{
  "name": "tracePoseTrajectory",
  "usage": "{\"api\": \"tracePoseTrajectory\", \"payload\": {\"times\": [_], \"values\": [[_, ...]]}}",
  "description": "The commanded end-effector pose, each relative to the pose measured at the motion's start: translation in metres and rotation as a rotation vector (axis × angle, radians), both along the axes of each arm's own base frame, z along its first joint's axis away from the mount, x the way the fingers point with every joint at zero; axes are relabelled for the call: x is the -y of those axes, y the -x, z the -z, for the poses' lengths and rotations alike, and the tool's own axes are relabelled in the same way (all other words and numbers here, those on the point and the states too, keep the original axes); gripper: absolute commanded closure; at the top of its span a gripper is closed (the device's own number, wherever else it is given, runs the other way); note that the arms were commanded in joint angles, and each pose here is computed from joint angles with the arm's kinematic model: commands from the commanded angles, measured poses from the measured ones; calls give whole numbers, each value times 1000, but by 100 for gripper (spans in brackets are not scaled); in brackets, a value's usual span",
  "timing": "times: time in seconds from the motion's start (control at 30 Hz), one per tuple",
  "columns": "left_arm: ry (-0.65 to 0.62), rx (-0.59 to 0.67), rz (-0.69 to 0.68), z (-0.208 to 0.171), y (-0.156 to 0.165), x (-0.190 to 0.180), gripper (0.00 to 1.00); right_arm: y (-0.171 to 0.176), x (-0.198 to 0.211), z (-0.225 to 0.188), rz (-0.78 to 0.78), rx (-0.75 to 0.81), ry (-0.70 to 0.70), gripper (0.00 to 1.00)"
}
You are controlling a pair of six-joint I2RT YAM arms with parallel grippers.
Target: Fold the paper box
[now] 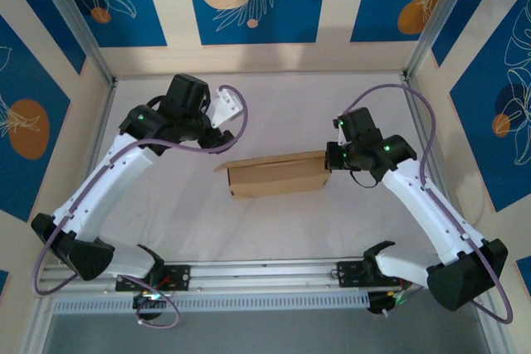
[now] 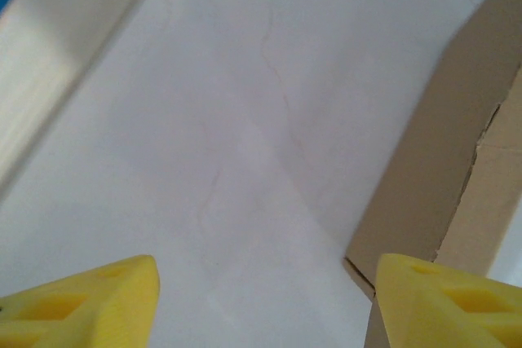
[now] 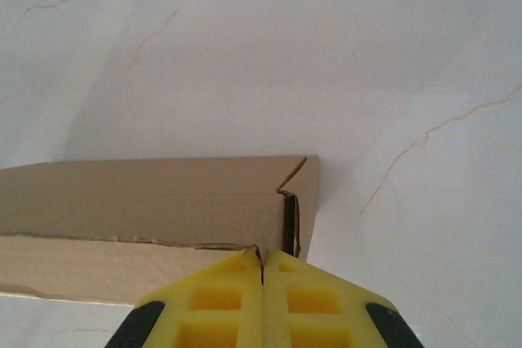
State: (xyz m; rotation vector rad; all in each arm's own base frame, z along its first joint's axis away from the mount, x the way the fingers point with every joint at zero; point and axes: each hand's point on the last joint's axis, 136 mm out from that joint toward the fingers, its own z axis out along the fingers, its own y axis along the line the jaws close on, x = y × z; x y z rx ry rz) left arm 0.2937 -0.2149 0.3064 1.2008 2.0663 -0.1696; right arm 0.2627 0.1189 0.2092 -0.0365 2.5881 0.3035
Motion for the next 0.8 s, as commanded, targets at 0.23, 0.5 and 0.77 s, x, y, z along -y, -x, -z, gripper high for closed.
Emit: {"api": "tracePoseTrajectory", "payload": {"times": [0.23, 0.5, 0.77], "values": [[-68, -218, 158, 46, 70, -17, 36, -4, 0, -10, -19, 22, 18, 100], [-124, -233, 278, 69, 96, -27, 33, -8, -1, -10, -14, 10, 26, 100], [-131, -227, 322, 81, 84, -17, 40, -7, -1, -10, -12, 6, 16, 100]]}}
